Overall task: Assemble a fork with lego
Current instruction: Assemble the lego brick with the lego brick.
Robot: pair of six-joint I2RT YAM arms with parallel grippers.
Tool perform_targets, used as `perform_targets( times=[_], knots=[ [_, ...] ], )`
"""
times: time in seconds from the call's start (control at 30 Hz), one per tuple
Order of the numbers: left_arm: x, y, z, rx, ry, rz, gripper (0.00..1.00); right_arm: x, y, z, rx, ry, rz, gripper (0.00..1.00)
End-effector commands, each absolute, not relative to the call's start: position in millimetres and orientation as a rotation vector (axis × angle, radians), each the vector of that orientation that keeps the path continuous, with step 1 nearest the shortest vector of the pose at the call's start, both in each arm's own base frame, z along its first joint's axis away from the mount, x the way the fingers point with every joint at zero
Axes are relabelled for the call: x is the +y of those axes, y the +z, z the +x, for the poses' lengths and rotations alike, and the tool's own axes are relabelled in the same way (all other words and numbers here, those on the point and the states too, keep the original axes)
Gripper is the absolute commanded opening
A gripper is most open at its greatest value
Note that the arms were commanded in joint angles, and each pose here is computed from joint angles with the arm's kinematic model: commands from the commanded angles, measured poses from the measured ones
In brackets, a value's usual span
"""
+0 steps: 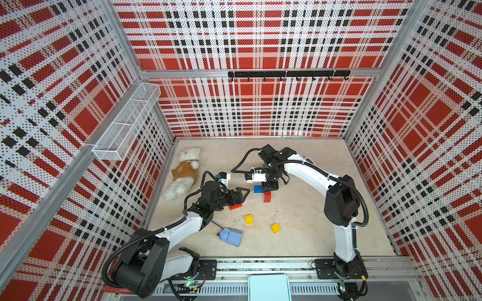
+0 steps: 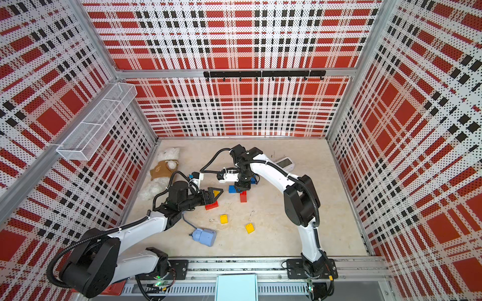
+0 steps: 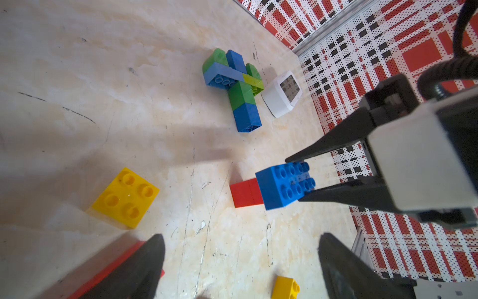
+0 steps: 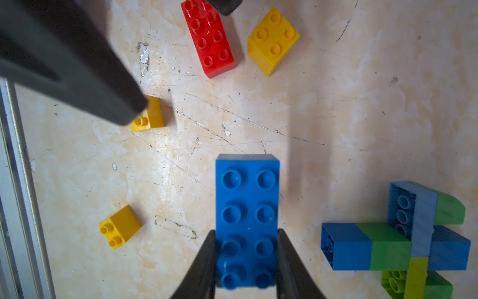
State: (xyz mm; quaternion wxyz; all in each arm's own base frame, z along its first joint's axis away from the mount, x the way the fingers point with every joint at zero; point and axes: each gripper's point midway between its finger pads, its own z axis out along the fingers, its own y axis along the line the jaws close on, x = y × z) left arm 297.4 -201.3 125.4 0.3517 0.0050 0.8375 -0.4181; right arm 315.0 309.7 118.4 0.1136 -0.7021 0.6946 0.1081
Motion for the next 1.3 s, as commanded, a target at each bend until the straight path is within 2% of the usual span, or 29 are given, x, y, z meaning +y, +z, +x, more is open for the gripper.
perform_targets(
  times=[0.0, 0.53, 0.97, 1.27],
  knots=[
    [-203.7, 132.3, 301.4, 2.151, -1.097, 0.027, 0.95, 311.3, 106.5, 315.7, 2.034, 0.308, -2.076, 0.00],
    [-209.5, 132.6, 304.5, 2.158, -1.103, 0.047, 0.94, 305.0, 82.1, 302.6, 2.097, 0.302, -2.081, 0.00],
    [-219.7, 133.3, 300.6, 2.158, -1.097, 0.093, 0.94, 309.1, 108.1, 302.9, 2.037, 0.312, -2.000, 0.00],
    [-220.7, 132.1, 299.7, 2.164, -1.086, 0.097, 0.94, 288.5, 75.3, 301.9, 2.191, 0.184, -1.965, 0.00]
  ],
)
